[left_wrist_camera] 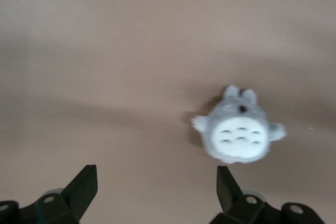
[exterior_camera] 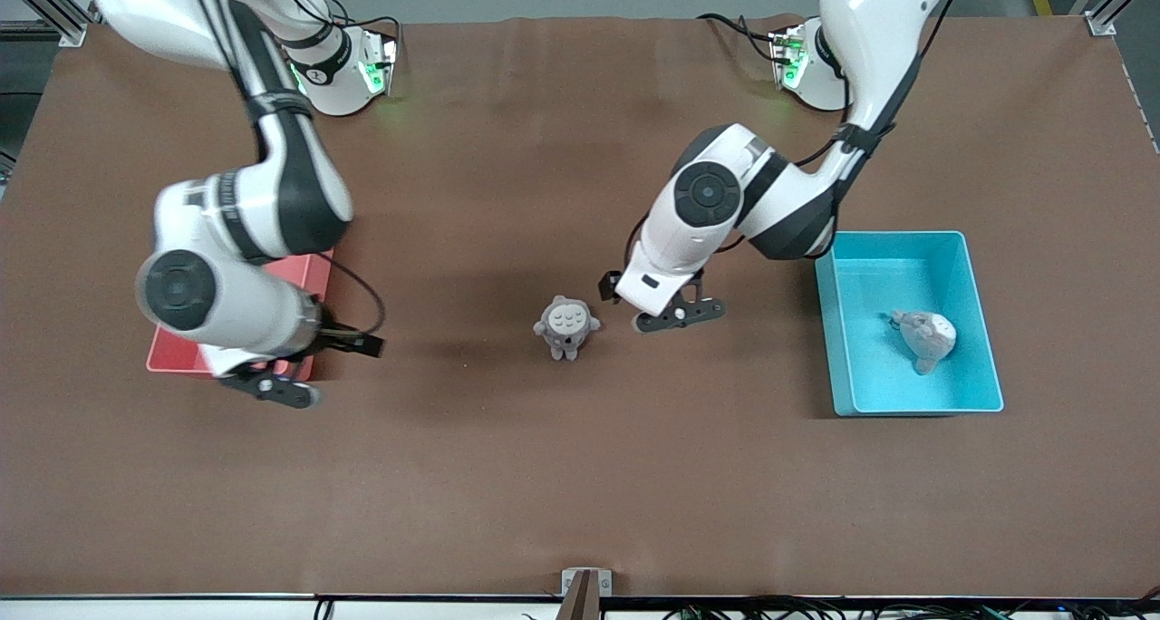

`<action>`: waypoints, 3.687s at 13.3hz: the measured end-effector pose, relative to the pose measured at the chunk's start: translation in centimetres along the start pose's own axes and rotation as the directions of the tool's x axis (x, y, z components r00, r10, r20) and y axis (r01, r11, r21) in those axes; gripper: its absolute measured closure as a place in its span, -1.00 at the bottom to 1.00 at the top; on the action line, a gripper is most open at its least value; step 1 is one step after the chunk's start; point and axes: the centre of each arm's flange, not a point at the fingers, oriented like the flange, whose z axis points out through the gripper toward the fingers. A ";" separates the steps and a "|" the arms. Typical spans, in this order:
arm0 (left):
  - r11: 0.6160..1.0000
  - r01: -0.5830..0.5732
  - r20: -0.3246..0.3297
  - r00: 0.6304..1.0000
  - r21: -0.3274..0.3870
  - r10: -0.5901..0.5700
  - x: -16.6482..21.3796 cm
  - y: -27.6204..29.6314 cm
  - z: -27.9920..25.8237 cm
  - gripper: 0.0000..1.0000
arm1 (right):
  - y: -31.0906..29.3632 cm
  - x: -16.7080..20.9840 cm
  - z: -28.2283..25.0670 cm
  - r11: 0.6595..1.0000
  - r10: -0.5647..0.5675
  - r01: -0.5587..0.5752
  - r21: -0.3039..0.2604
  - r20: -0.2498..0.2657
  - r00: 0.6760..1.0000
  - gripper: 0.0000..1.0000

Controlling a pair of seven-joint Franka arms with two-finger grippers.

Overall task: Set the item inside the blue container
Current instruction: 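Grasp the second plush with the left gripper while the right gripper returns to rest, then carry the second plush into the blue tray with the left gripper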

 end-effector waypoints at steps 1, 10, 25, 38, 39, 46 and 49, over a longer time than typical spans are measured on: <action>1.000 0.015 -0.004 1.000 -0.011 -0.015 -0.6 1.4 1.2 -1.00 | 3.0 0.5 -1.0 0.999 -0.046 0.046 -0.019 0.003 0.999 -1.00; 0.989 0.061 -0.030 0.997 -0.132 -0.065 -1.3 5.6 8.5 -1.00 | 23.1 2.2 -4.8 0.992 -0.125 0.125 -0.002 0.027 0.992 -1.00; 0.985 0.074 -0.028 0.996 -0.156 -0.079 -2.6 6.1 13.7 -0.79 | 20.0 -2.9 -12.3 0.983 -0.184 0.184 0.010 0.012 0.983 -1.00; 0.983 0.088 -0.042 0.994 -0.162 -0.096 -1.2 5.9 12.3 0.63 | 22.7 -9.5 -15.8 0.986 -0.163 0.167 0.027 -0.098 0.982 -1.00; 0.986 0.098 -0.040 0.994 -0.138 -0.105 -0.4 5.4 11.1 0.63 | 22.7 -9.8 -16.0 0.985 -0.165 0.168 0.027 -0.103 0.981 -1.00; 0.994 0.087 -0.075 0.994 0.073 -0.081 4.2 -3.2 -4.7 0.63 | 22.6 -10.6 -17.0 0.984 -0.169 0.174 0.027 -0.123 0.978 -1.00; 0.991 0.012 -0.093 0.996 0.136 0.000 7.2 -12.8 -8.6 0.63 | 22.5 -10.9 -17.5 0.984 -0.170 0.175 0.027 -0.134 0.976 -1.00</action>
